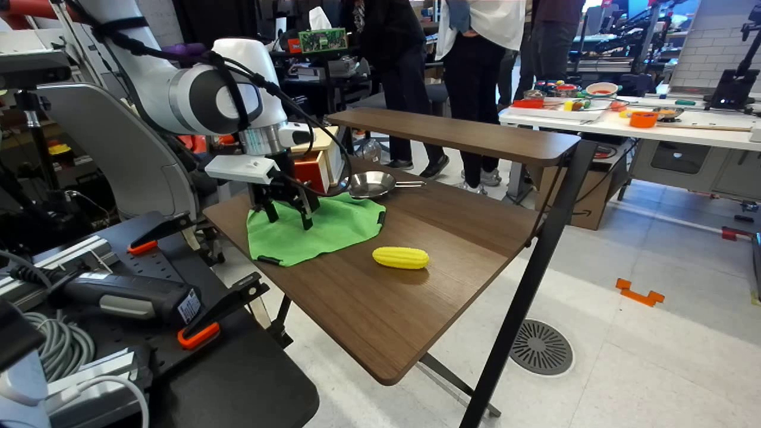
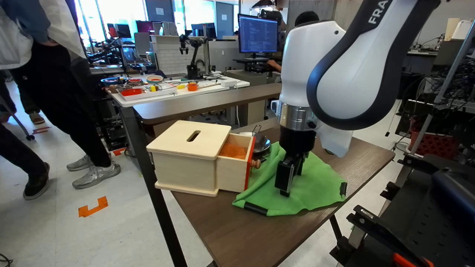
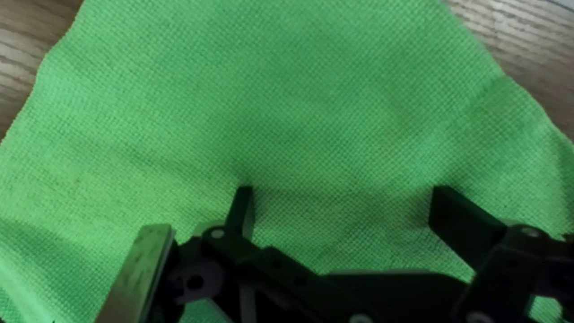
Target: Move the green towel to the right
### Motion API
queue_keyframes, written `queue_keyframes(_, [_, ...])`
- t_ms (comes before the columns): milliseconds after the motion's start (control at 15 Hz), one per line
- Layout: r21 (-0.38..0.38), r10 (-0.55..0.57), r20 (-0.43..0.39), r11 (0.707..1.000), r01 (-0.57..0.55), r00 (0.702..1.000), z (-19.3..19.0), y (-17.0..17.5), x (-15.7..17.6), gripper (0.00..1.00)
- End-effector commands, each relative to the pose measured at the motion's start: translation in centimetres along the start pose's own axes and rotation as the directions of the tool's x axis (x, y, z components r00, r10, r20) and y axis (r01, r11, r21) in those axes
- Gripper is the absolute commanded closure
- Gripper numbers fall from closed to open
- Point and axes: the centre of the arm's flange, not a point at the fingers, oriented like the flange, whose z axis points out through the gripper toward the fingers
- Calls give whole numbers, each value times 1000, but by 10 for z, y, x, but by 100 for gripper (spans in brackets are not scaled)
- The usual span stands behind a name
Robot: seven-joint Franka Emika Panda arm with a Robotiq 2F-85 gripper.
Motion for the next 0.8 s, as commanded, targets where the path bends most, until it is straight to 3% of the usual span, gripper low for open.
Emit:
queue_keyframes(0, [-1,31,-2,1000,-31,1000,18,14,6,0])
queue_keyframes(467, [18,119,38,993,-120,992,47,62,-3,0])
queue_keyframes(733, [6,178,33,984,-178,983,42,93,-5,0])
